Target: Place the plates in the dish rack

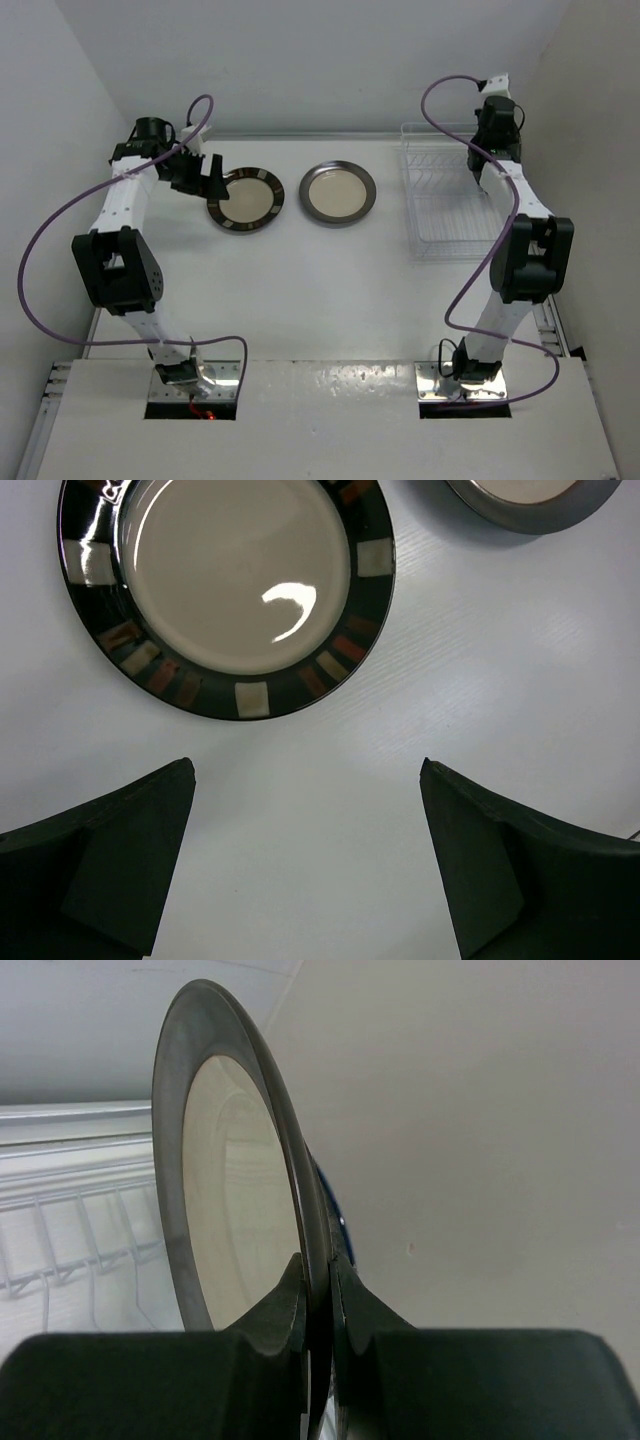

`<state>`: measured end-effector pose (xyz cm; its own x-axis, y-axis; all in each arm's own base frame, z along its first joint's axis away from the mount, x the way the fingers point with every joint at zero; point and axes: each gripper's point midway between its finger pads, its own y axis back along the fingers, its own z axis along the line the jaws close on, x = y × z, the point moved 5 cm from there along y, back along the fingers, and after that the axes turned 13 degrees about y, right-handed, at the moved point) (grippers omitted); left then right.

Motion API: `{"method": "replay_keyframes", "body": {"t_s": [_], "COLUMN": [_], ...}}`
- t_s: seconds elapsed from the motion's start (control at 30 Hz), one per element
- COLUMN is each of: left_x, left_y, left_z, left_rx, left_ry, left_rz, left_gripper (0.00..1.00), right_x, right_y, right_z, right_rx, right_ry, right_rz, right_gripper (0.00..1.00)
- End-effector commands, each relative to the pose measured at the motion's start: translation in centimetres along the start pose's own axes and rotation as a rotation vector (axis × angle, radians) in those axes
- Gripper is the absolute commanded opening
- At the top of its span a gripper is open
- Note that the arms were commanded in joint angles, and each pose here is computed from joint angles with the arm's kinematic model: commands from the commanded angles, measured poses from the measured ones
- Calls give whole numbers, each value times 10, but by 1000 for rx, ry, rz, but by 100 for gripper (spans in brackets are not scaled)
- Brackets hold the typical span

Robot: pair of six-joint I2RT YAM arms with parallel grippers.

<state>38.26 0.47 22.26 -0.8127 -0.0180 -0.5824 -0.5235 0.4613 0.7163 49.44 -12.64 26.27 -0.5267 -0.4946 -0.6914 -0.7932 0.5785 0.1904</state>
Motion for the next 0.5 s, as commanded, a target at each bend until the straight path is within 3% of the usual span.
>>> {"method": "replay_keyframes", "body": {"t_s": [0.0,0.47], "left_x": [-13,-12], "left_y": [4,1], "left_z": [-1,2], "left_rx": [0,1], "left_ry": [0,-13], "left_rz": [-26,-18], "left_gripper": [100,100], "right_x": [-45,-13], "right_y": [12,10], "right_z": [-47,-5], "right_rx": [165,39], "right_ry": [-177,-195], "right_rz": [-170,-112], "right_gripper": [0,0]}}
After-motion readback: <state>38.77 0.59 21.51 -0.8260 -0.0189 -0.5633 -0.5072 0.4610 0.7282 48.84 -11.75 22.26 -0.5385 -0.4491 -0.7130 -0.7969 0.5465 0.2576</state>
